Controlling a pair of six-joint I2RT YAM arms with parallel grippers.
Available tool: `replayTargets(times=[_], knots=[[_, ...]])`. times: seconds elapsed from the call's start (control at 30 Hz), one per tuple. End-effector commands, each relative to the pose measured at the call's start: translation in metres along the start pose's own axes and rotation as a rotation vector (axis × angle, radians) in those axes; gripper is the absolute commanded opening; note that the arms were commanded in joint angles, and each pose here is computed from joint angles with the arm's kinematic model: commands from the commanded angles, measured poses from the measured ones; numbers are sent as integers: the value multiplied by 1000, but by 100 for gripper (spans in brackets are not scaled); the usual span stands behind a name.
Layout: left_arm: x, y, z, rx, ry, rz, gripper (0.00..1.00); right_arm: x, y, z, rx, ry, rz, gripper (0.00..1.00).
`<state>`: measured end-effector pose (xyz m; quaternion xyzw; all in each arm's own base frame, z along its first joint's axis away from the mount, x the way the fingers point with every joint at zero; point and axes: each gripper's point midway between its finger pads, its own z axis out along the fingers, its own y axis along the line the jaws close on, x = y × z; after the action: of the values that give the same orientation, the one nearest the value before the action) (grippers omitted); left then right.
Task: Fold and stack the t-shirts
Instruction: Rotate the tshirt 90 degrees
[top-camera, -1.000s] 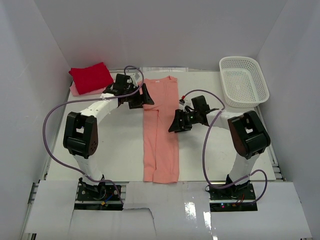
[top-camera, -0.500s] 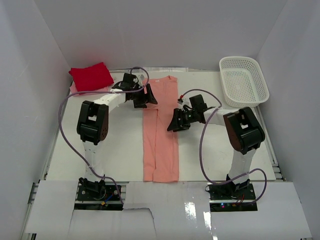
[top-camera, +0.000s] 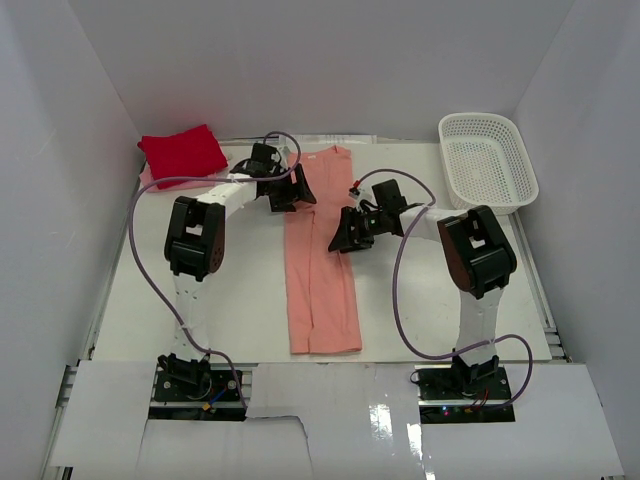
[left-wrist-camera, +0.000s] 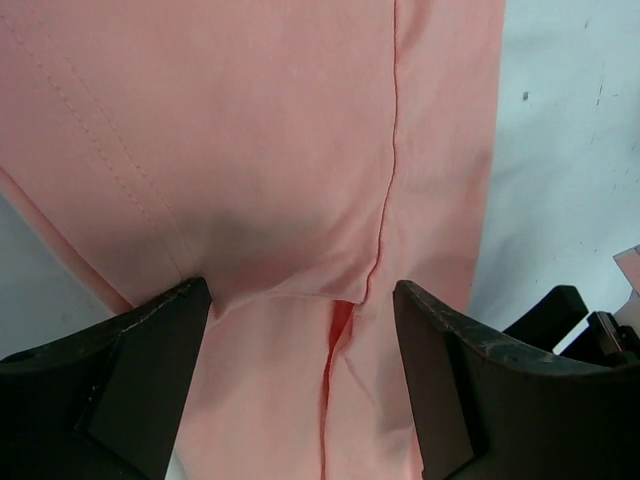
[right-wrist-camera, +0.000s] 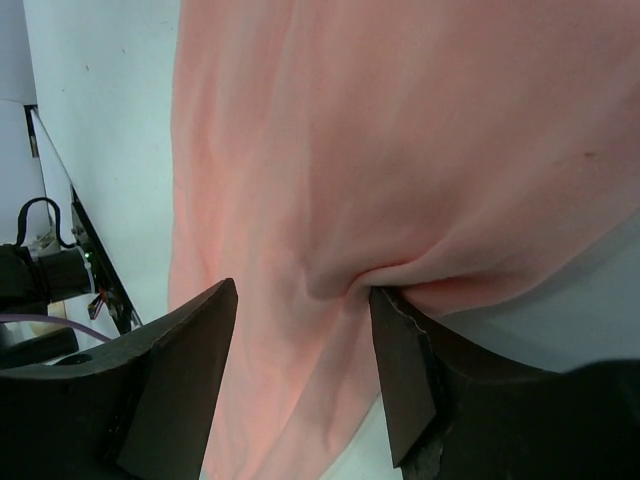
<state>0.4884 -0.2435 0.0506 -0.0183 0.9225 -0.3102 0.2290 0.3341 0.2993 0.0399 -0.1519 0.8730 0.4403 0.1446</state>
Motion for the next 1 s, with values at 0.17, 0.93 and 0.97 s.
replayTargets(times=[0.17, 0.93, 0.97], knots=[[-50, 33, 13, -79, -82, -7, 86, -6, -50, 1, 135, -12, 30, 63], [-137, -48, -48, 80, -242, 43, 87, -64, -14, -52, 132, -106, -41, 64], [-135, -53, -57, 88, -237, 32, 87, -62, -8, -53, 131, -103, -46, 64]])
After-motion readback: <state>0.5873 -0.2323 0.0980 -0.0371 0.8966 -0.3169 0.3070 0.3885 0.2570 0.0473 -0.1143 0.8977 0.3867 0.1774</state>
